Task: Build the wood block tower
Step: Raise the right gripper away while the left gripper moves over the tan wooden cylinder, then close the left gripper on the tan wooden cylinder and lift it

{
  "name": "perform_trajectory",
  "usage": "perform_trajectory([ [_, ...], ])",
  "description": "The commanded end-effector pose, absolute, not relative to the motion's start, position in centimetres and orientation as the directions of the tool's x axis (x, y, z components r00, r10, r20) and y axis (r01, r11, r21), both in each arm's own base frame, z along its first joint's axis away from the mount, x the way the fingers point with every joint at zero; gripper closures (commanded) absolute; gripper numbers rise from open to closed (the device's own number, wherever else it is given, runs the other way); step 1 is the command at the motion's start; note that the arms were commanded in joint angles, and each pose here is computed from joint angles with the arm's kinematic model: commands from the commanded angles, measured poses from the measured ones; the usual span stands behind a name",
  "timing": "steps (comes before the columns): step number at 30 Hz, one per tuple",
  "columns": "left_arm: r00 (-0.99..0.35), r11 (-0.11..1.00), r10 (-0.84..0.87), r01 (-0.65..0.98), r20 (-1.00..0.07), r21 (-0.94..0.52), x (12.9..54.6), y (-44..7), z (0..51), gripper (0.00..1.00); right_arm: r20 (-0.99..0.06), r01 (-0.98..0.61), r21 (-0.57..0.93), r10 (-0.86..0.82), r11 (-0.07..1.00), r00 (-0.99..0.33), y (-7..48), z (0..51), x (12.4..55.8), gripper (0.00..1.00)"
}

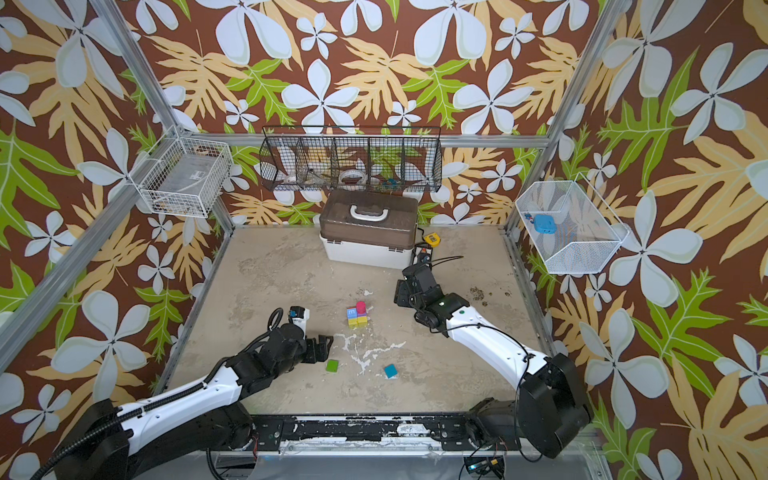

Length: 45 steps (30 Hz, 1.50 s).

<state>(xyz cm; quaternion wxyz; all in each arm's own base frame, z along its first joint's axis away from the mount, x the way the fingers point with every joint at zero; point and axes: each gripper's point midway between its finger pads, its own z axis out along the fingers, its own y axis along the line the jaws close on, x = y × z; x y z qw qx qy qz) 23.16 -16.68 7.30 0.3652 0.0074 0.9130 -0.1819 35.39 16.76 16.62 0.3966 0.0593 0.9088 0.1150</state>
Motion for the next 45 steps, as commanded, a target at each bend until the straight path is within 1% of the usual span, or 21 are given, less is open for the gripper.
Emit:
perform_trajectory([
  [1, -0.729, 0.948, -0.089, 0.147, -0.678, -0.282, 23.0, -16.0, 6.9, 0.10, -0.712, 0.029, 0.259, 0.211, 0.965, -0.669, 16.9, 16.5, 36.0, 0.32],
  [5, -0.723, 0.954, -0.046, 0.172, -0.689, -0.245, 23.4, -16.1, 7.2, 0.17, -0.697, 0.036, 0.240, 0.198, 0.970, -0.690, 17.2, 15.6, 36.4, 0.33],
  [10, -0.743, 0.953, 0.000, 0.202, -0.669, -0.224, 23.6, -17.0, 6.6, 0.22, -0.693, 0.040, 0.232, 0.194, 0.972, -0.695, 17.3, 15.2, 36.7, 0.33],
  [18, -0.765, 0.963, 0.110, 0.241, -0.635, -0.124, 23.6, -18.3, 4.6, 0.25, -0.689, 0.040, 0.229, 0.191, 0.973, -0.699, 17.4, 15.2, 36.8, 0.33],
  [21, -0.773, 0.966, 0.136, 0.243, -0.620, -0.091, 23.6, -18.5, 4.0, 0.28, -0.686, 0.038, 0.230, 0.190, 0.973, -0.703, 17.4, 15.1, 36.7, 0.33],
  [23, -0.776, 0.970, 0.136, 0.230, -0.616, -0.075, 23.8, -18.3, 3.9, 0.32, -0.683, 0.037, 0.230, 0.189, 0.972, -0.705, 17.5, 15.0, 36.7, 0.33],
  [29, -0.765, 0.972, 0.129, 0.225, -0.631, -0.074, 23.9, -18.1, 4.2, 0.35, -0.678, 0.033, 0.232, 0.186, 0.972, -0.711, 17.6, 14.8, 36.8, 0.33],
  [33, -0.778, 0.971, 0.147, 0.231, -0.610, -0.061, 23.9, -18.3, 3.6, 0.41, -0.673, 0.031, 0.230, 0.182, 0.973, -0.717, 17.8, 14.6, 36.8, 0.33],
  [39, -0.787, 0.971, 0.159, 0.233, -0.596, -0.049, 24.0, -18.4, 3.2, 0.44, -0.670, 0.032, 0.225, 0.179, 0.974, -0.720, 17.7, 14.5, 36.7, 0.33],
  [45, -0.790, 0.971, 0.165, 0.235, -0.591, -0.043, 24.0, -18.4, 3.0, 0.52, -0.670, 0.031, 0.225, 0.177, 0.974, -0.721, 17.7, 14.5, 36.8, 0.33],
])
